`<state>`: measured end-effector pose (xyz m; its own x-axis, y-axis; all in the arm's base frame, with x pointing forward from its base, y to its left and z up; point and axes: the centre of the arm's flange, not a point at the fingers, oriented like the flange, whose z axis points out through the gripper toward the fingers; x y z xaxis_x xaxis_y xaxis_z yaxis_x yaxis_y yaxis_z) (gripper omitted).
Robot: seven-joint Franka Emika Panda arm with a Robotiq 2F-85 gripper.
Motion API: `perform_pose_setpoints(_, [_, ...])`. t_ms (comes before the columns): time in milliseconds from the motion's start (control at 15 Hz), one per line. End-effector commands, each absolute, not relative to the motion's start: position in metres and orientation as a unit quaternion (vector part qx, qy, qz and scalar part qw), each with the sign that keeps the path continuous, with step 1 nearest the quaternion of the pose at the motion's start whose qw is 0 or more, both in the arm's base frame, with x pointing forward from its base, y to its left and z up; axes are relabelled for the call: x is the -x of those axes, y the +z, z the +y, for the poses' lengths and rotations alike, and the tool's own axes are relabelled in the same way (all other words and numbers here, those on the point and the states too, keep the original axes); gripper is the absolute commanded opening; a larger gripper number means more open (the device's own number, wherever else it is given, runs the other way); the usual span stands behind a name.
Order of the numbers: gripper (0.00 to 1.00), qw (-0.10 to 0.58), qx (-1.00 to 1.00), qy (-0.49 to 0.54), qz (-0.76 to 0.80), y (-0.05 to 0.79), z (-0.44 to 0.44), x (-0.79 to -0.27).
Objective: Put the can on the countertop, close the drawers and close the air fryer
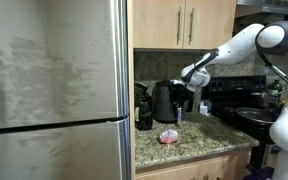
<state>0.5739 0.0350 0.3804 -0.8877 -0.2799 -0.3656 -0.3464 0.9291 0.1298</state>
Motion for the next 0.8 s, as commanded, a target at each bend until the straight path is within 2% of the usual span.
perform_pose_setpoints(0, [1.00,0.165,0.148,0.080,0.972,0.373,0.031,-0.607])
perform_pose_setpoints(200, [1.00,0.105,0.155,0.097,0.977,0.364,0.026,-0.576])
perform_pose_setpoints(467, [1.00,0.032,0.187,0.088,0.978,0.359,0.034,-0.499])
perform_pose_setpoints(600, [1.00,0.029,0.185,0.055,0.981,0.353,0.039,-0.461])
perform_pose_setpoints(667, [1.00,0.029,0.187,0.088,0.978,0.338,0.012,-0.507])
perform_pose_setpoints(733, [1.00,0.023,0.191,0.081,0.978,0.333,0.010,-0.492])
